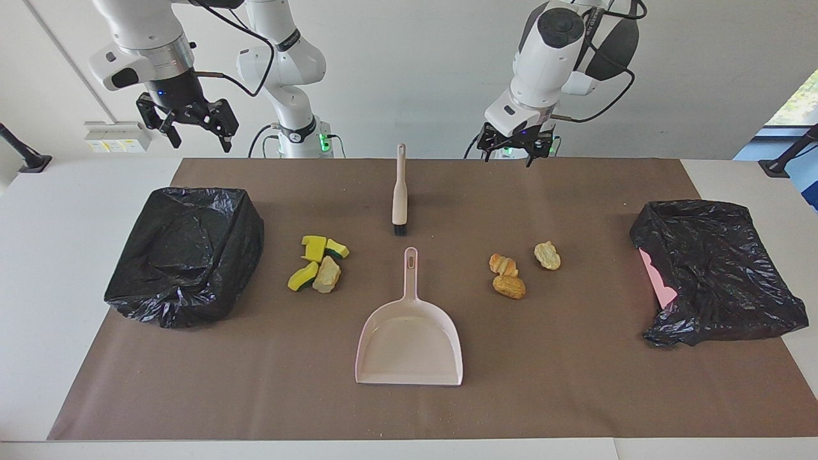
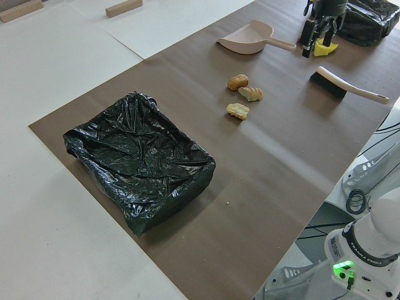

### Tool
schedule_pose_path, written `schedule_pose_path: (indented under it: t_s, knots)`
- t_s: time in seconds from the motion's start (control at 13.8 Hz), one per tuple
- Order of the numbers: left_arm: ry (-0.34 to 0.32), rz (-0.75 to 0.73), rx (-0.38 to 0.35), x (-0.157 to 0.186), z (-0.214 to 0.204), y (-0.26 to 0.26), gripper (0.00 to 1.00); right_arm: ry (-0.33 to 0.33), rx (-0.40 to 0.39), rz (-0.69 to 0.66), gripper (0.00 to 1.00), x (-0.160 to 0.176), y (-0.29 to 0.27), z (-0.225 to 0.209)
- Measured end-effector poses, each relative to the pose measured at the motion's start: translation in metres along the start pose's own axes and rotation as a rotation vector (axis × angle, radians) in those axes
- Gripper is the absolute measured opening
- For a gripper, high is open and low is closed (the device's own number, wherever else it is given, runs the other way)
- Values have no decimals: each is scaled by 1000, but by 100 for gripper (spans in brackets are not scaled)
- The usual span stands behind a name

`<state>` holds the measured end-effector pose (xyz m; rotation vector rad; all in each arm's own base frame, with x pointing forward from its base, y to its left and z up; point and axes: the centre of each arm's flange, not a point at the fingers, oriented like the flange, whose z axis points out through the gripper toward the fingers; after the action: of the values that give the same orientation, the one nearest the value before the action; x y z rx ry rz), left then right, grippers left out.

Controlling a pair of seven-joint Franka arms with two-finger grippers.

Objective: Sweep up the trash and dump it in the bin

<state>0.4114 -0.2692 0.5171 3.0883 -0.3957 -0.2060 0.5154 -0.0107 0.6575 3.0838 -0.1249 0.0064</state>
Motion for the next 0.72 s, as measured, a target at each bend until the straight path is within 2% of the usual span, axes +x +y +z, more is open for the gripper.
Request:
schedule_pose_path:
  t_s: [0.22, 0.43, 0.72]
  knots:
    - [27, -43, 0, -16, 25, 49, 100, 0, 0, 0, 100, 0, 0, 0]
    - [-1, -52, -39, -39, 56, 100, 100, 0, 0, 1, 100, 0, 1, 0]
    - [15, -70, -57, -55, 111, 153, 100, 0, 0, 1, 100, 0, 1, 0]
